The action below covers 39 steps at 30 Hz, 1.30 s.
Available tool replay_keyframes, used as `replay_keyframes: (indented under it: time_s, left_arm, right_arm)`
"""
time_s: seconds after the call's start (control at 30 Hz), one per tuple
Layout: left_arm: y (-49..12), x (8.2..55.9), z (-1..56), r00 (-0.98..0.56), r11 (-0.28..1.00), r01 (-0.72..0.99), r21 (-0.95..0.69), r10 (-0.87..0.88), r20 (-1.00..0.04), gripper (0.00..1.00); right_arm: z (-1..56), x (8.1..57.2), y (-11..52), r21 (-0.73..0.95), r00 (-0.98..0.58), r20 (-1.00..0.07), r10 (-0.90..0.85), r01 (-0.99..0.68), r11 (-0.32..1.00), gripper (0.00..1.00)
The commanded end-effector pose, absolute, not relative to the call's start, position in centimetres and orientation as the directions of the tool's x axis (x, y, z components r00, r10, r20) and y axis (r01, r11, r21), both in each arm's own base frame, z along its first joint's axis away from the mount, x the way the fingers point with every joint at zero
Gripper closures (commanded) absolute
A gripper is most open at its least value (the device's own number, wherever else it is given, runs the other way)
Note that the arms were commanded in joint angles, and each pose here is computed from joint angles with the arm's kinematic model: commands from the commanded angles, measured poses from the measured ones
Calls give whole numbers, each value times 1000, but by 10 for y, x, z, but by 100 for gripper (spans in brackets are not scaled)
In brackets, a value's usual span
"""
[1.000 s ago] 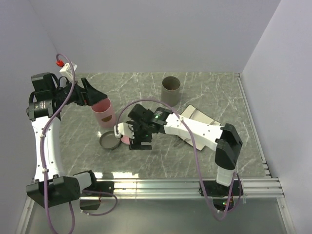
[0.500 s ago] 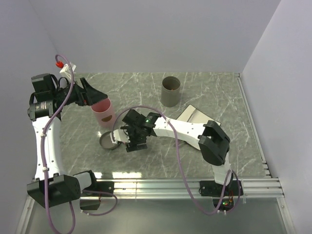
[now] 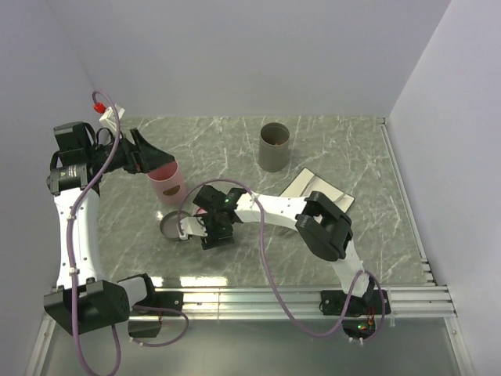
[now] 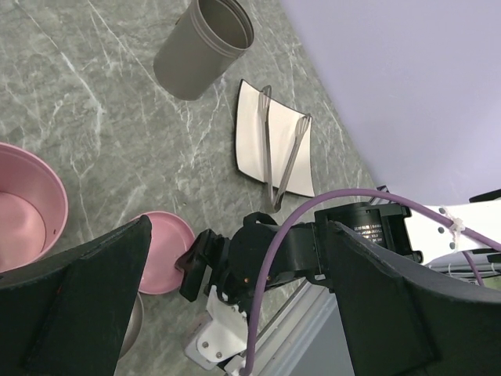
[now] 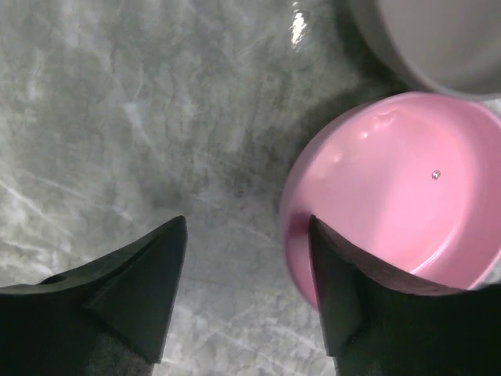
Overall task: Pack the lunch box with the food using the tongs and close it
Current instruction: Pick up the box lid from the center of the board.
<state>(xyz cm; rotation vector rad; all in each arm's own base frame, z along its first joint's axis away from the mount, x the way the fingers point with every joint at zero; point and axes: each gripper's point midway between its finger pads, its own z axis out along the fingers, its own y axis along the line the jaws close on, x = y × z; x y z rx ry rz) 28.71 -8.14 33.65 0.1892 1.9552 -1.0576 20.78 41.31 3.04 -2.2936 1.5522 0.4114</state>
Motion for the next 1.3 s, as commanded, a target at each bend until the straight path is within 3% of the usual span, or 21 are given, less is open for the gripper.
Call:
replay_keyframes:
  time_s: [0.0, 0.07, 0.17, 0.33, 0.53, 0.7, 0.93, 1.1, 1.17, 1.2, 1.27]
  left_arm:
    - [-85, 282, 346, -567, 609, 542, -579, -245, -787, 1]
    - [-84, 282, 346, -563, 613, 541, -575, -243, -790, 1]
    - [-84, 283, 346, -561, 616, 541, -572, -242, -792, 1]
    - [-86, 280, 351, -541, 610, 559, -563, -246, -804, 1]
    - [-84, 284, 363, -508, 632, 541, -555, -281, -814, 1]
    - [-87, 277, 380, -439, 630, 588, -507, -278, -855, 1]
    - [-86, 269, 403, -241, 689, 656, -309, -197, -950, 1]
    - [-92, 263, 424, -126, 664, 708, -242, -219, -968, 1]
    - [-95, 262, 423, -107, 644, 723, -248, -250, -962, 1]
    - [-98, 258, 434, -25, 637, 752, -169, -229, -973, 1]
    - [-101, 257, 434, -12, 617, 771, -155, -228, -973, 2]
  right_arm:
    - [39, 217, 430, -164, 370, -462, -806, -929, -332, 31]
    - [36, 221, 429, -167, 359, -464, -810, -933, -318, 38]
    - [36, 225, 429, -165, 331, -476, -815, -944, -286, 57]
    - [45, 233, 432, -185, 282, -506, -815, -959, -217, 73]
    - [79, 236, 437, -133, 182, -588, -788, -983, -128, 100]
    - [147, 232, 437, -14, 42, -710, -702, -999, -46, 100]
    - [288, 261, 405, 224, -229, -891, -392, -973, 59, 100]
    - [367, 273, 372, 495, -491, -863, -120, -869, -2, 100]
    - [400, 276, 359, 465, -465, -885, -17, -884, -50, 100]
    - [403, 275, 347, 575, -576, -817, -2, -816, -58, 100]
    - [430, 270, 338, 612, -624, -778, 71, -779, -138, 100]
